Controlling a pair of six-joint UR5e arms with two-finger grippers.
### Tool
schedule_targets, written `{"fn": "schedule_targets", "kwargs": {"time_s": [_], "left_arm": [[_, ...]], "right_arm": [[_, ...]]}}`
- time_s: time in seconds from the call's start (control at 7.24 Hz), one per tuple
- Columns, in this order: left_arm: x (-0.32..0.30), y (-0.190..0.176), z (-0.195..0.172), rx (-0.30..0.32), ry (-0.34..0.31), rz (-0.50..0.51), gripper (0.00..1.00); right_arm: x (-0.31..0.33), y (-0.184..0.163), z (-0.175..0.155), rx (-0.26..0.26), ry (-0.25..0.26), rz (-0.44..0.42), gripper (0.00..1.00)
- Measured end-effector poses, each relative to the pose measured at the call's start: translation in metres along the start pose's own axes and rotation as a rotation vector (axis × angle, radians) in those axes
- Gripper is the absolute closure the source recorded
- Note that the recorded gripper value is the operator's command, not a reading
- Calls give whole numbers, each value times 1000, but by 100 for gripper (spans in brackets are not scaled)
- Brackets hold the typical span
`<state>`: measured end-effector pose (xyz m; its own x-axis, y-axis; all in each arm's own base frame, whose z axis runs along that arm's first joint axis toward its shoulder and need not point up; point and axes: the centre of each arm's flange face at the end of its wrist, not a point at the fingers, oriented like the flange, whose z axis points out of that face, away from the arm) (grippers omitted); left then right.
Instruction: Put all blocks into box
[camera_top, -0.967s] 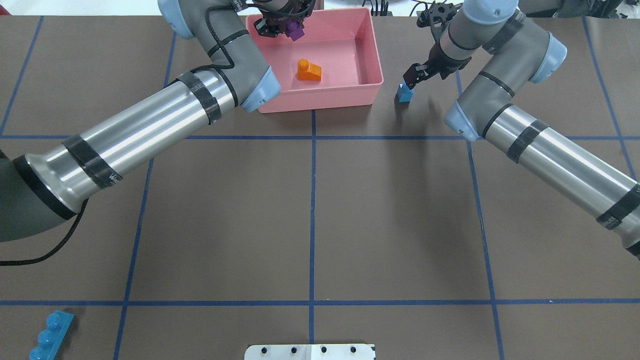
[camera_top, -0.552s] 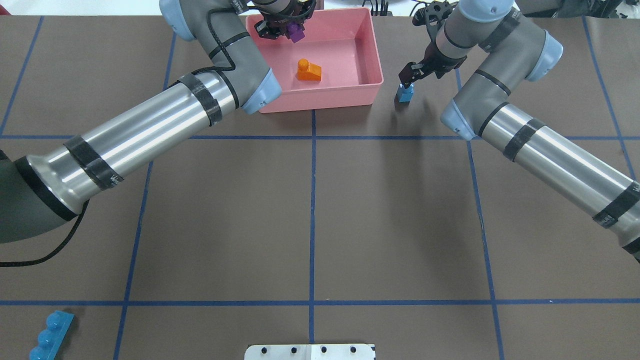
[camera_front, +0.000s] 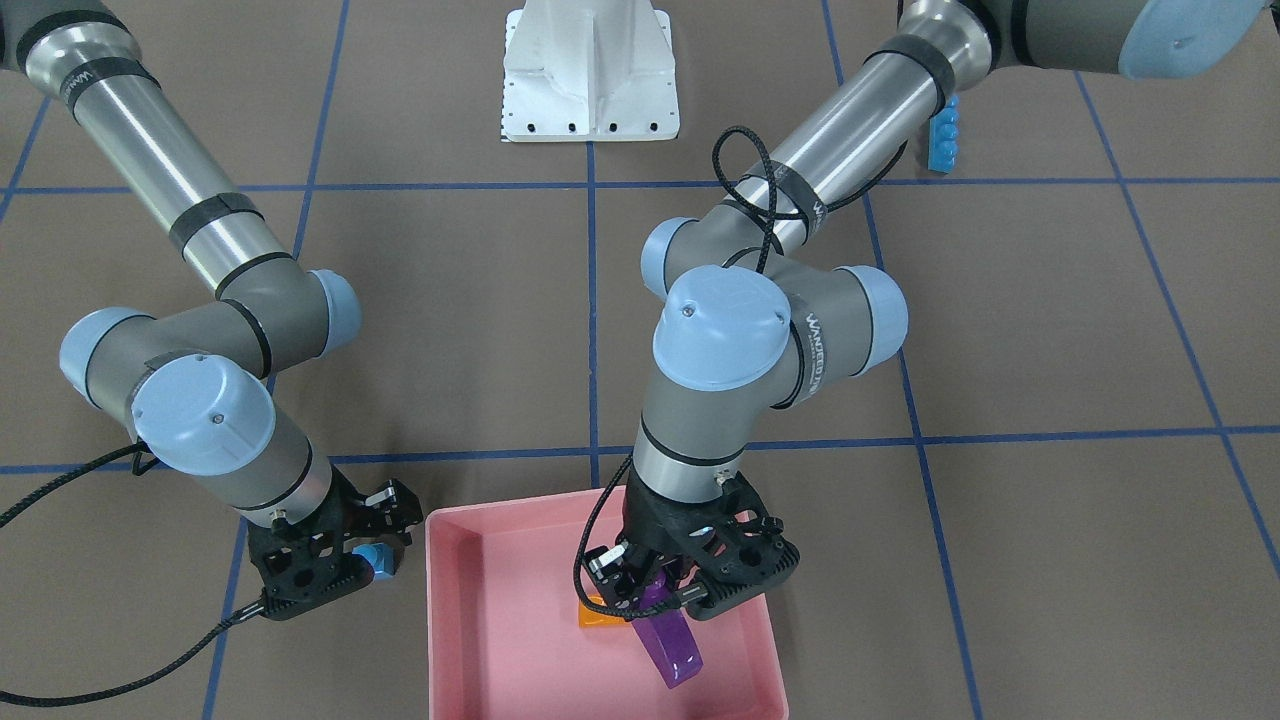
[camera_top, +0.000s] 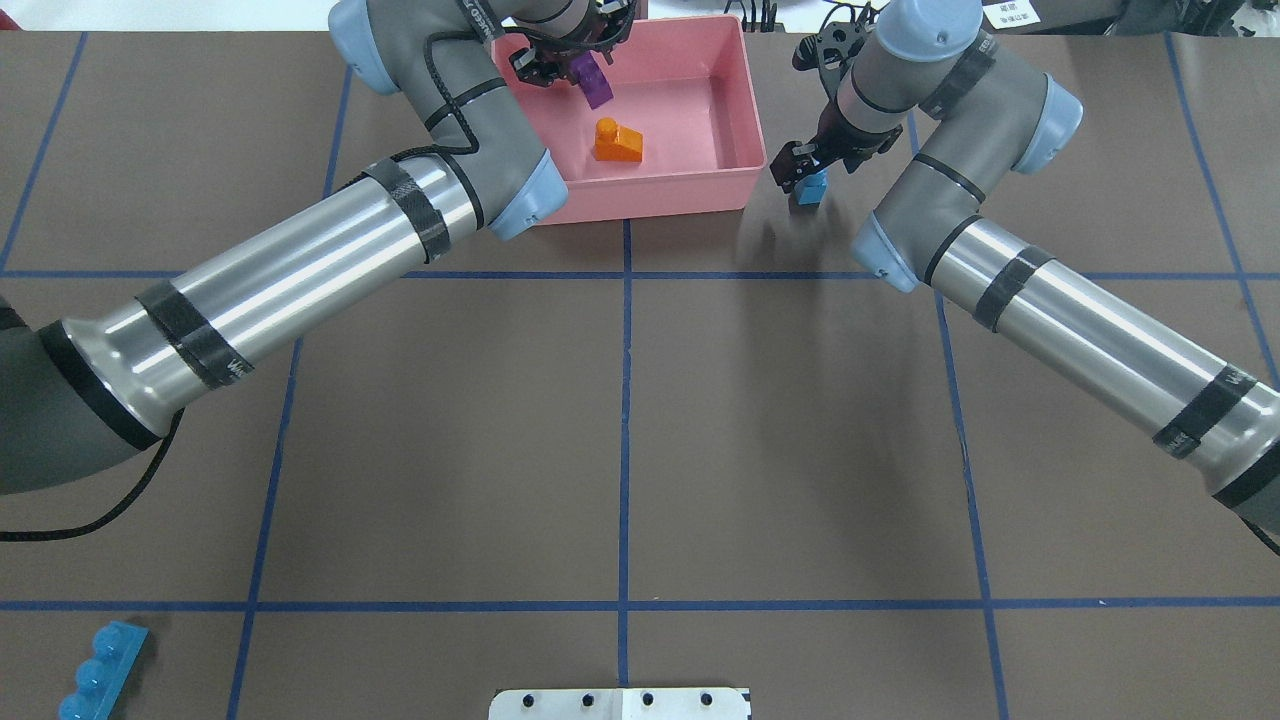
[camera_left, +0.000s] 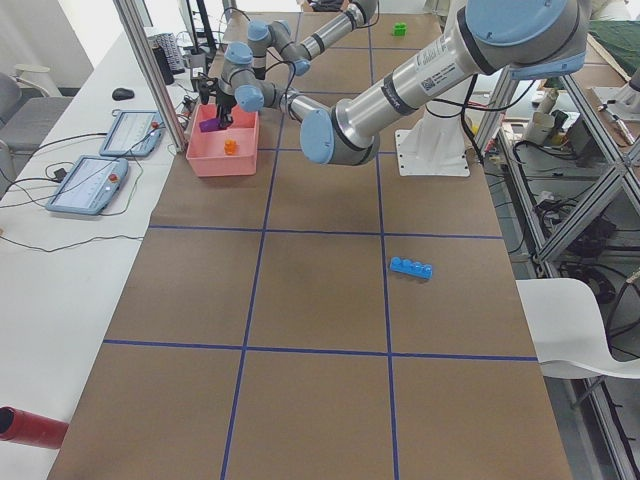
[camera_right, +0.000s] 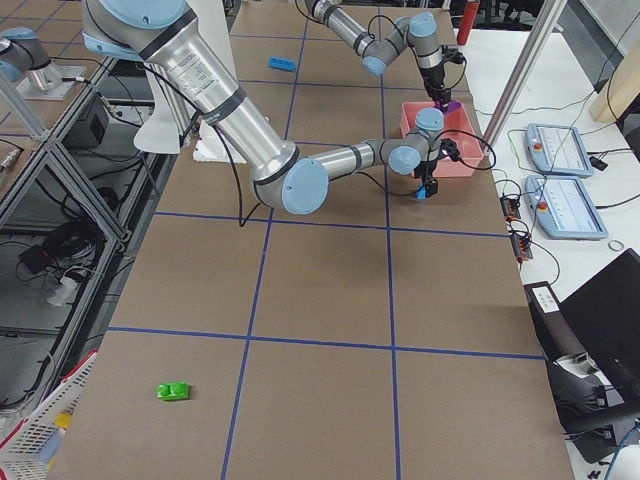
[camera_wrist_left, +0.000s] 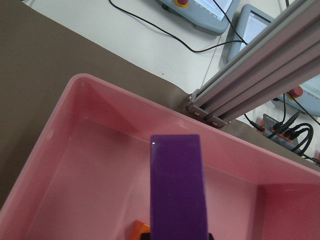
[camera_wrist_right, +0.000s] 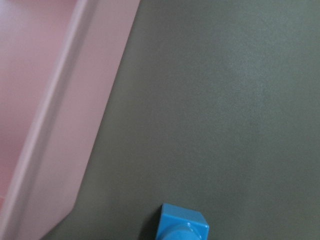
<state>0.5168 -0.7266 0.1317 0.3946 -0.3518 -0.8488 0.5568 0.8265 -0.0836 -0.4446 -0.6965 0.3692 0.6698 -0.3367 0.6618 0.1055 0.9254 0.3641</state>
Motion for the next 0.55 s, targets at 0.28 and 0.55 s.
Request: {"fn": "schedule_targets", "kwargs": {"time_s": [0.28,0.55], "left_arm": [[2,2,-1,0,4,7,0],[5,3,-4,0,11,12,0]], "right_arm": [[4,3,9,-17,10,15,100],[6,3,10,-21,9,58,100]]}}
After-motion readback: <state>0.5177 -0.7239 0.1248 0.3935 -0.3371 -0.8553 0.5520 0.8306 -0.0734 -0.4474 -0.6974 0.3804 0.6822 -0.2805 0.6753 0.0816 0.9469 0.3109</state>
